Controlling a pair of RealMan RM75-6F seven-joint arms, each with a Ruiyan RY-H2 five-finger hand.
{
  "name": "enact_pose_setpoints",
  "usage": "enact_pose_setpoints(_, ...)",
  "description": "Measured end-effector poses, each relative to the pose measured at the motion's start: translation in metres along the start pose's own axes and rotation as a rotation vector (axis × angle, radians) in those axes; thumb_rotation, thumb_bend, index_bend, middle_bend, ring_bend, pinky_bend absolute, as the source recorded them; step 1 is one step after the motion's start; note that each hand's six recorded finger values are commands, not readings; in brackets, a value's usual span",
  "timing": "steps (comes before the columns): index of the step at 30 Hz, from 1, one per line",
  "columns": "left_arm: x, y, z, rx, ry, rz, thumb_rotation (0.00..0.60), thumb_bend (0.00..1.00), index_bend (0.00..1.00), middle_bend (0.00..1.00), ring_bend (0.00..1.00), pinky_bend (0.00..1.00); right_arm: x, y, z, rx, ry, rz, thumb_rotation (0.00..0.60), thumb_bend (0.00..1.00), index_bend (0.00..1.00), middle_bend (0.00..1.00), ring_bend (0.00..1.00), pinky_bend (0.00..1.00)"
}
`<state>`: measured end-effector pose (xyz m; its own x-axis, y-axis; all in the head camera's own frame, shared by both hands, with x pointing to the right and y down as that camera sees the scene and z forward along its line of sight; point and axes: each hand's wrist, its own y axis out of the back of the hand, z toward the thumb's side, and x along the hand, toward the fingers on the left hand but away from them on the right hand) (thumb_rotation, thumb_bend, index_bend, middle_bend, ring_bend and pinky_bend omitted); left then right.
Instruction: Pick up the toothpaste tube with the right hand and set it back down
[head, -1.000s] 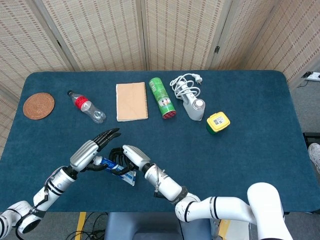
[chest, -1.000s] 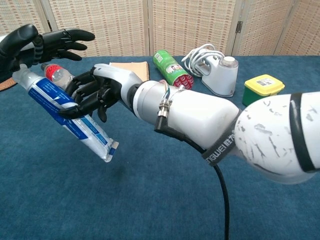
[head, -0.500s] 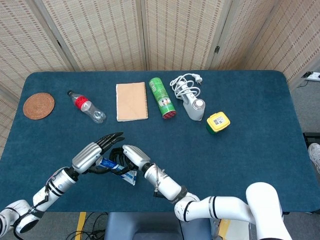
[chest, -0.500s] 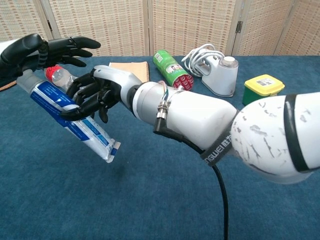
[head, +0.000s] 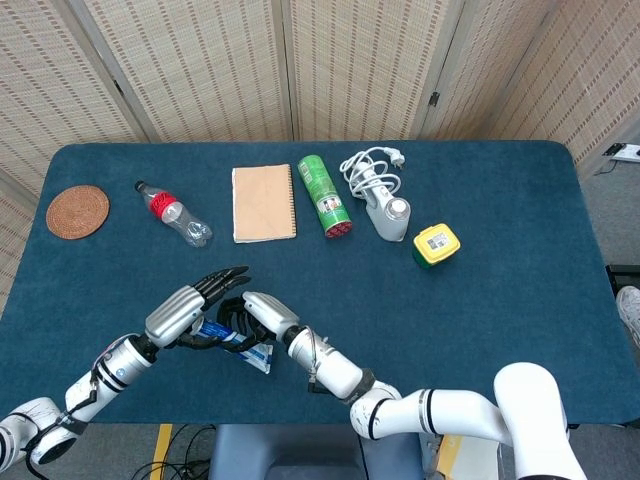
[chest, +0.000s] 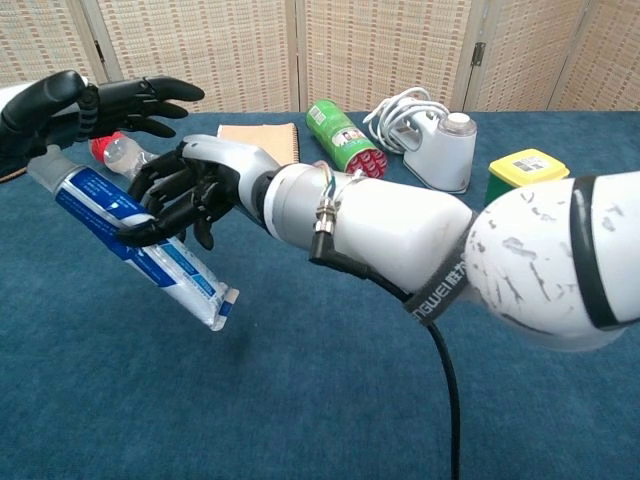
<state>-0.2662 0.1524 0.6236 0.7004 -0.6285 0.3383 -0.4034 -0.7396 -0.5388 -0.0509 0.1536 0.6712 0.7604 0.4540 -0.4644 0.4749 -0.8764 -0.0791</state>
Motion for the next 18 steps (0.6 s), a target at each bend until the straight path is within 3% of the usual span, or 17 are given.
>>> enact_pose_setpoints(18,-0.0011,-0.0068,-0.001,0.029,-0.008,-0.048,0.001,0.0,0.0,0.0,0.0,0.13,-0.0017,-0.0027,0.0011,-0.001,0.012,0.028,0.6,0.64,0.6,0.76,0.64,0.72)
